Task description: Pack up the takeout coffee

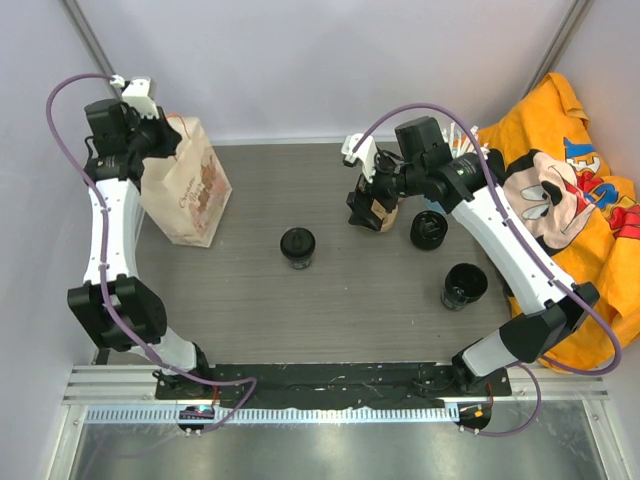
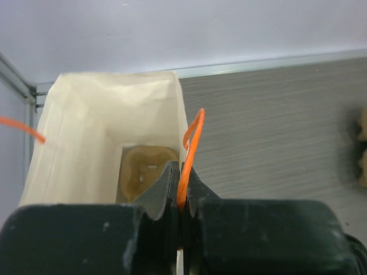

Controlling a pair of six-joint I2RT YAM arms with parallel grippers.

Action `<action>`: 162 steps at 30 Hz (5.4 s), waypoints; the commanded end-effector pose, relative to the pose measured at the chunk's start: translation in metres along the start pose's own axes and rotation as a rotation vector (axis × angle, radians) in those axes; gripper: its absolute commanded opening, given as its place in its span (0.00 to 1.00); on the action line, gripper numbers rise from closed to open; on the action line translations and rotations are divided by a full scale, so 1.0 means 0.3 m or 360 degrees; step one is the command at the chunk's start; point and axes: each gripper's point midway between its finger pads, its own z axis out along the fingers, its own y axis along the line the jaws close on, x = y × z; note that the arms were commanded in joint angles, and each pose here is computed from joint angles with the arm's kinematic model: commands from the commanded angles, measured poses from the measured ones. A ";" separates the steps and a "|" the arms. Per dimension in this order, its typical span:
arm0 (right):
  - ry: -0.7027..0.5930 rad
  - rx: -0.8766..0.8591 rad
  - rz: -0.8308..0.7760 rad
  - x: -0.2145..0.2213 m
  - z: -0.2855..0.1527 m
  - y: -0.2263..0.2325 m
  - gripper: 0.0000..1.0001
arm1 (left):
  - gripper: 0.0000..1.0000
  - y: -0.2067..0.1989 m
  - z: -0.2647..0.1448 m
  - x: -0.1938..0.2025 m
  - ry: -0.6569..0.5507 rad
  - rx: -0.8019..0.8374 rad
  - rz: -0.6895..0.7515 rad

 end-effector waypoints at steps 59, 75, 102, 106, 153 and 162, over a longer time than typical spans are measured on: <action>0.0073 -0.0665 -0.0505 0.089 0.603 0.262 0.75 | 1.00 -0.474 -0.486 0.002 0.0015 0.0642 0.0063; 0.0128 -0.0664 -0.0494 0.091 0.653 0.313 0.64 | 1.00 -0.418 -0.511 -0.013 0.0010 0.0444 0.0051; 0.0212 -0.0492 -0.0423 0.153 0.688 0.270 0.47 | 1.00 -0.422 -0.508 -0.015 0.0021 0.0462 0.0051; 0.0218 -0.0460 -0.0415 0.150 0.681 0.251 0.42 | 1.00 -0.423 -0.506 -0.011 0.0026 0.0467 0.0047; 0.0572 -0.0547 -0.0488 0.200 0.667 0.255 0.19 | 1.00 -0.425 -0.504 0.015 0.0045 0.0472 0.0034; 0.0612 -0.0519 -0.0523 0.175 0.634 0.233 0.01 | 1.00 -0.422 -0.510 -0.003 0.0030 0.0460 0.0045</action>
